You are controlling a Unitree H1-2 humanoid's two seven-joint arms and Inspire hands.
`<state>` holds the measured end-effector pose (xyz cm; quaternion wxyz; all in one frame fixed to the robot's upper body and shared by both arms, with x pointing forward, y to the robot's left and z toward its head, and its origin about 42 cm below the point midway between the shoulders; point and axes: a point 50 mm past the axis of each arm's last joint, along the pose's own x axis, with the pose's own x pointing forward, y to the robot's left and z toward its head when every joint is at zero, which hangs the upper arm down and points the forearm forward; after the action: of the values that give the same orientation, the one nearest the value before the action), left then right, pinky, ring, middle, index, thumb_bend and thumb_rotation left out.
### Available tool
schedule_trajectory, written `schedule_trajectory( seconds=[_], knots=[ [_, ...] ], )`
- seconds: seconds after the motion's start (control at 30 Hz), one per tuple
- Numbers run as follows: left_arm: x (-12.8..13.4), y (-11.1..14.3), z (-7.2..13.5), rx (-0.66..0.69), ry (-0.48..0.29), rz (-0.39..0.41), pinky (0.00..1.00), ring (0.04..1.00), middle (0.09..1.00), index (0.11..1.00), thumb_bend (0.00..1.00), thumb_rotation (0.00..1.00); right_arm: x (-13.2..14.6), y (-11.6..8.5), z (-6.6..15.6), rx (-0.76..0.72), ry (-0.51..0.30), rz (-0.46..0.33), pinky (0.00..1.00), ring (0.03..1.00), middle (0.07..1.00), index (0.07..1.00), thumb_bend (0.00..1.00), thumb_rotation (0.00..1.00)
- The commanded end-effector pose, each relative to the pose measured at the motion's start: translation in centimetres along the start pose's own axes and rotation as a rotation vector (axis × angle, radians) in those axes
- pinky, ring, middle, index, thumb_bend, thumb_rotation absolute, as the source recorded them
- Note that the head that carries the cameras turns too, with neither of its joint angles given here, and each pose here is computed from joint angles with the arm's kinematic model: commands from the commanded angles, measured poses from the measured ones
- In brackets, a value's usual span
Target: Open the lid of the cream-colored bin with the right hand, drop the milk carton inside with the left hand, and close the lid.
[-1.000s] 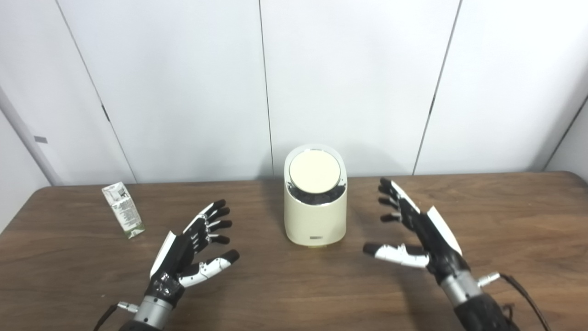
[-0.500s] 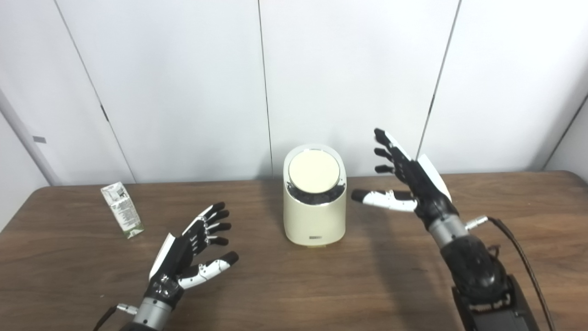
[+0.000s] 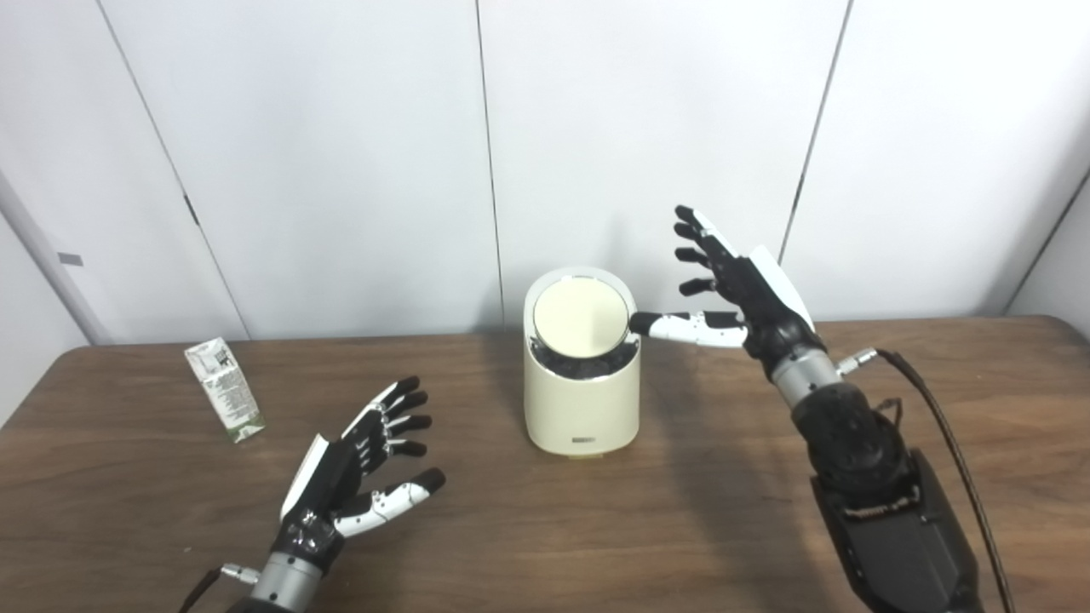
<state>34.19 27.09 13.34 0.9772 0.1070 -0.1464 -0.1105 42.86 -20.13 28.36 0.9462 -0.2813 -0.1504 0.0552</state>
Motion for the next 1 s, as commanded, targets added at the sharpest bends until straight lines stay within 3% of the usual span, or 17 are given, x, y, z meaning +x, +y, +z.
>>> schedule_trajectory(
  seconds=[0.0, 0.5, 0.97],
  knots=[
    [1.6, 0.6, 1.5, 0.015, -0.089, 0.008, 0.7, 0.816, 0.888, 0.942, 0.74, 0.34, 1.8, -1.1, 2.5, -0.016, -0.066, -0.042, 0.75, 0.906, 0.957, 0.977, 0.78, 0.43],
    [2.0, 0.5, 1.7, 0.027, -0.095, 0.017, 0.7, 0.816, 0.885, 0.934, 0.74, 0.33, 5.3, 0.3, 3.5, -0.108, -0.062, -0.025, 0.66, 0.869, 0.942, 0.95, 0.79, 0.37],
    [2.2, 0.7, 2.1, 0.017, -0.116, 0.019, 0.71, 0.811, 0.895, 0.945, 0.74, 0.33, 5.9, 1.5, 3.7, -0.096, -0.073, 0.011, 0.74, 0.915, 0.966, 0.956, 0.83, 0.3]
  ],
)
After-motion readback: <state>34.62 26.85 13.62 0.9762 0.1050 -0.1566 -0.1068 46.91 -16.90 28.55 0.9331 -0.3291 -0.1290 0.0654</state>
